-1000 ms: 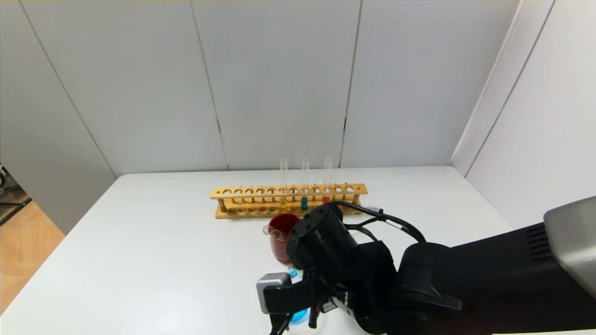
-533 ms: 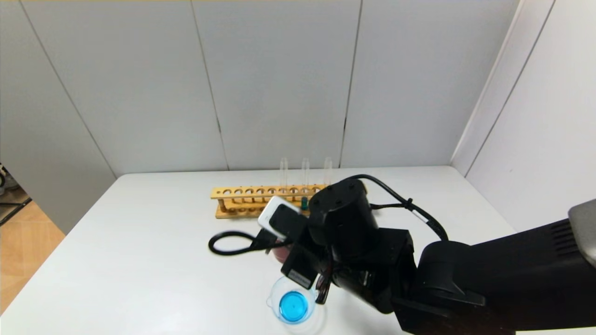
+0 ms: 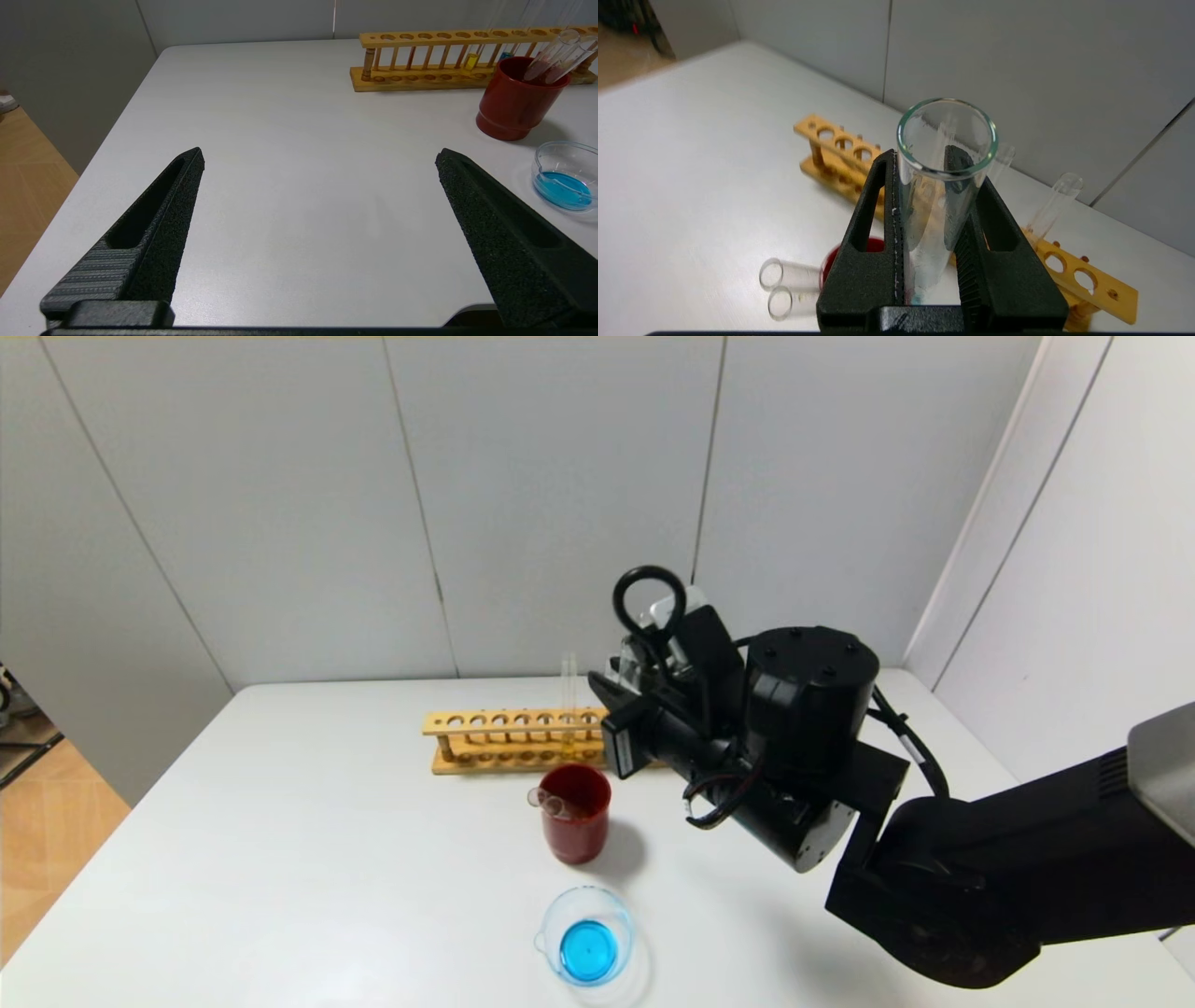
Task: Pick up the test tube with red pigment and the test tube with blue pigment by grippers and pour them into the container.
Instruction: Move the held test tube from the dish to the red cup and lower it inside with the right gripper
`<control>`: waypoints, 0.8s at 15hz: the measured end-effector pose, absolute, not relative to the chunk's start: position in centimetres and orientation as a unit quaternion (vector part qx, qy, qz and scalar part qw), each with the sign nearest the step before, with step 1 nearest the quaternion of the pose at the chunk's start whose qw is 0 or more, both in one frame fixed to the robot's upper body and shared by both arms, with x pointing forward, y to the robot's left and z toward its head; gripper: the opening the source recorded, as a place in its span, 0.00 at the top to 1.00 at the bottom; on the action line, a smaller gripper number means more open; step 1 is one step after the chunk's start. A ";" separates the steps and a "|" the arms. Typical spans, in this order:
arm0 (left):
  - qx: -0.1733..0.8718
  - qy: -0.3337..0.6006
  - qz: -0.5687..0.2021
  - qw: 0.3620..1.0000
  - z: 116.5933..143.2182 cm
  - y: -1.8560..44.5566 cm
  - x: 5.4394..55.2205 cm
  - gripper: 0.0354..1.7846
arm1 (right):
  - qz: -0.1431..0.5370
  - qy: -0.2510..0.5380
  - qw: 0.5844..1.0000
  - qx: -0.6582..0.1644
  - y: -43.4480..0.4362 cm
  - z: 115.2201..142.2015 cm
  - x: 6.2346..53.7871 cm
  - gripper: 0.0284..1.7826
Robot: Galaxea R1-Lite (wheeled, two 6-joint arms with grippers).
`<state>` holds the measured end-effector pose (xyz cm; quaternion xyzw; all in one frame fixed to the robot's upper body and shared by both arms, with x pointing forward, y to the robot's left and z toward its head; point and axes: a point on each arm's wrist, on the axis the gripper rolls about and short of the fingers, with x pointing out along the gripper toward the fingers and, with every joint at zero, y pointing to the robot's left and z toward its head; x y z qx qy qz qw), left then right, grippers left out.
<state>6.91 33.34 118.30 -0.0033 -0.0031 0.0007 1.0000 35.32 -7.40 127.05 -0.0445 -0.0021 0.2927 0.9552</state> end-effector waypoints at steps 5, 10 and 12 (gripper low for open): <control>-0.004 -0.003 0.001 1.000 118.3 33.3 6.9 0.02 | 0.294 0.007 0.956 0.021 -7.0 127.0 35.9 0.79; -0.004 -0.003 0.001 1.000 118.3 33.3 6.9 0.02 | 0.315 0.034 0.947 0.051 -5.6 125.2 36.8 0.79; -0.003 -0.003 0.001 1.000 118.3 33.3 6.9 0.02 | 0.321 0.046 0.945 0.045 -5.1 124.2 37.0 0.79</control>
